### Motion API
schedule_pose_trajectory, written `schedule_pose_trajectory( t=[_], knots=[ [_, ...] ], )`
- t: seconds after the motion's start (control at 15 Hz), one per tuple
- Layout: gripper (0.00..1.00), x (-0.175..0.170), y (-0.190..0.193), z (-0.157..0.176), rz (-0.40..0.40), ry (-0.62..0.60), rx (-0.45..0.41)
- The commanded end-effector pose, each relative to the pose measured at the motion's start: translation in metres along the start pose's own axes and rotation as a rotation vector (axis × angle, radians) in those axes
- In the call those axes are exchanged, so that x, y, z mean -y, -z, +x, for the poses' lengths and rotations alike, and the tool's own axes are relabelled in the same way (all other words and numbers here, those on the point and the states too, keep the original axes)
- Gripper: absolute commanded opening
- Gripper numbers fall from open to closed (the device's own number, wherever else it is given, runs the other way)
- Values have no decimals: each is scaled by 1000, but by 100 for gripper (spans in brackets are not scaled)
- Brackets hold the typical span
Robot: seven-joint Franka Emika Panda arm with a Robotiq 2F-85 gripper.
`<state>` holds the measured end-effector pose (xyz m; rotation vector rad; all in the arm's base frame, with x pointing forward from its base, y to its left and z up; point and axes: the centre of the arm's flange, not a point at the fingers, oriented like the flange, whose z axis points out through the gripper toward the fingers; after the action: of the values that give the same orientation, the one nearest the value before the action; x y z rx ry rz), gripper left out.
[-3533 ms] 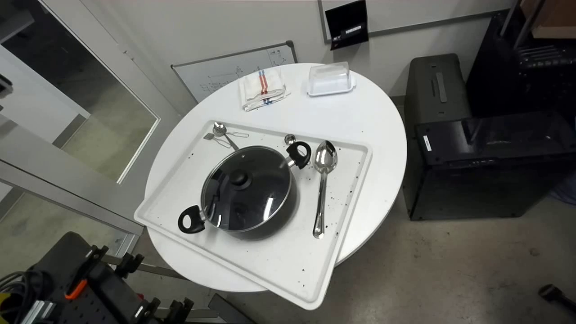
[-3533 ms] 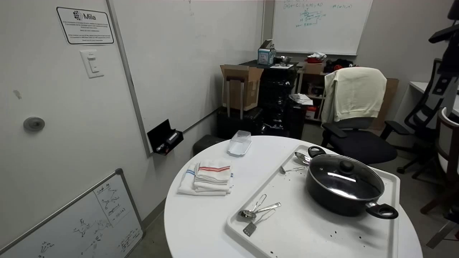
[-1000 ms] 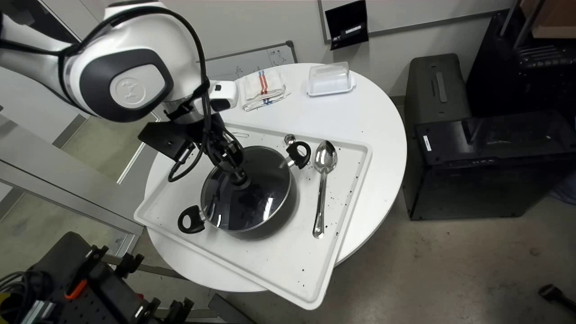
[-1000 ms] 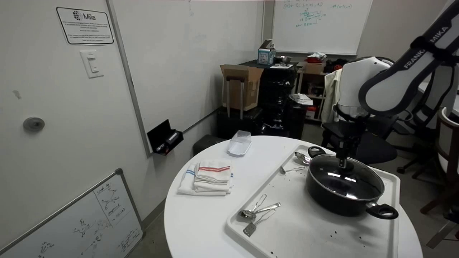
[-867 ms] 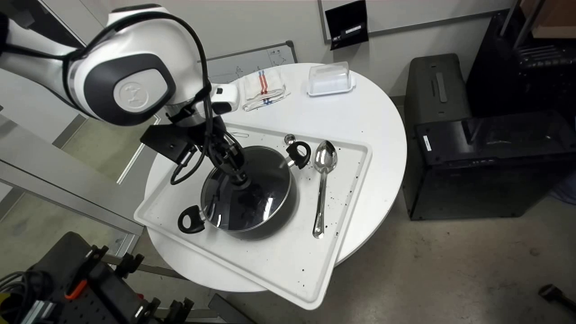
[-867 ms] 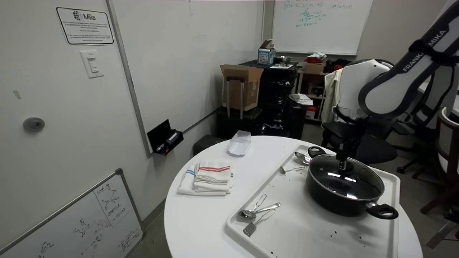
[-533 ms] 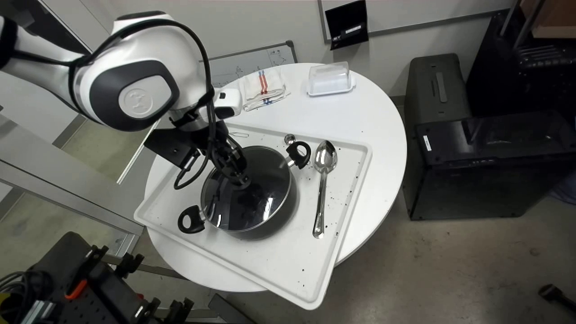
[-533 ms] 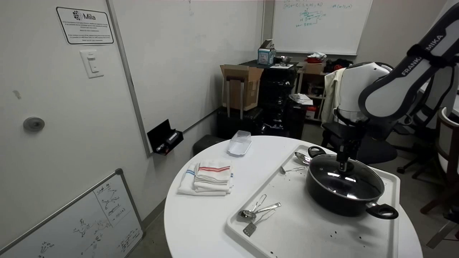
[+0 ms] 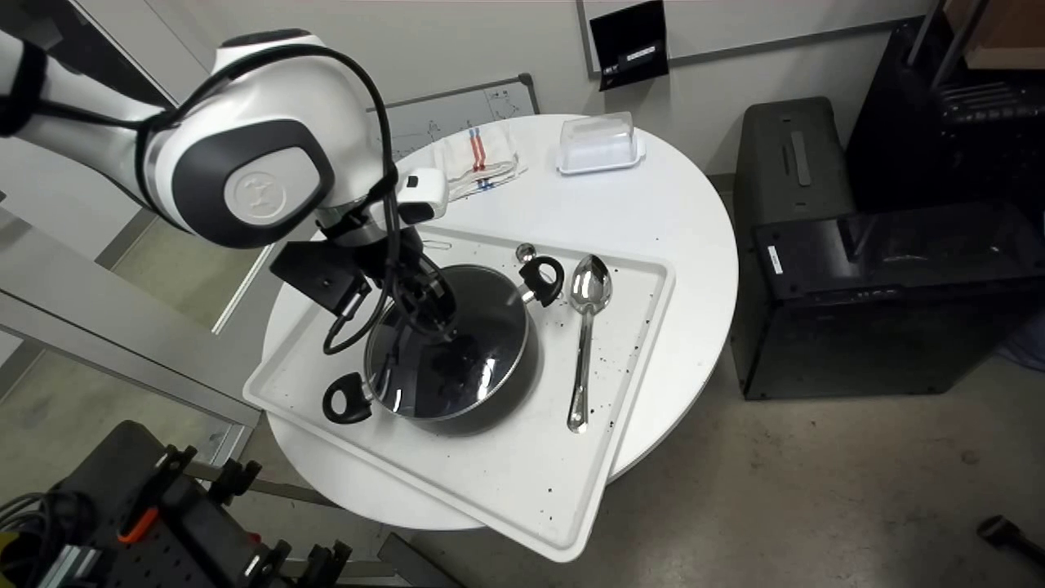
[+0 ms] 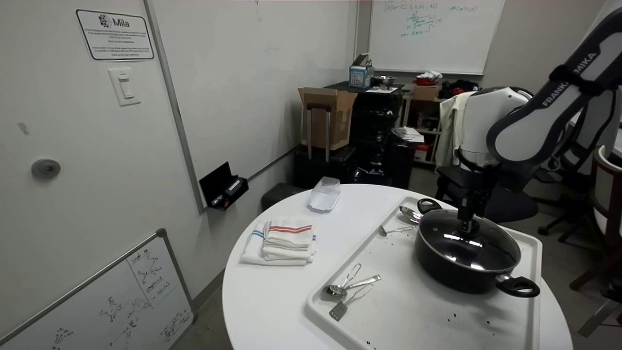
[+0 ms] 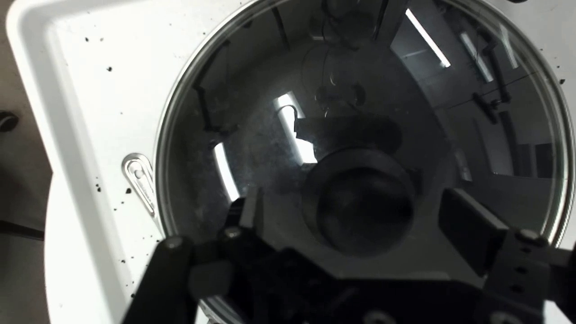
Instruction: Remove the glass lid from the black pot and put it on the white tray
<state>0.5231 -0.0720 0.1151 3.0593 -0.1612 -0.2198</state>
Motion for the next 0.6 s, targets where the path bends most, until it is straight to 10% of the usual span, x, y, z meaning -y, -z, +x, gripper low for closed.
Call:
schedule_pose_trajectory(
  t=[0.0,0.33,0.53],
  knots=[
    [67,-2,-2,1,-6,21,-31],
    [28,1,0,2,-5,29,-50],
    [25,0,2,1,-5,28,-52]
  ],
)
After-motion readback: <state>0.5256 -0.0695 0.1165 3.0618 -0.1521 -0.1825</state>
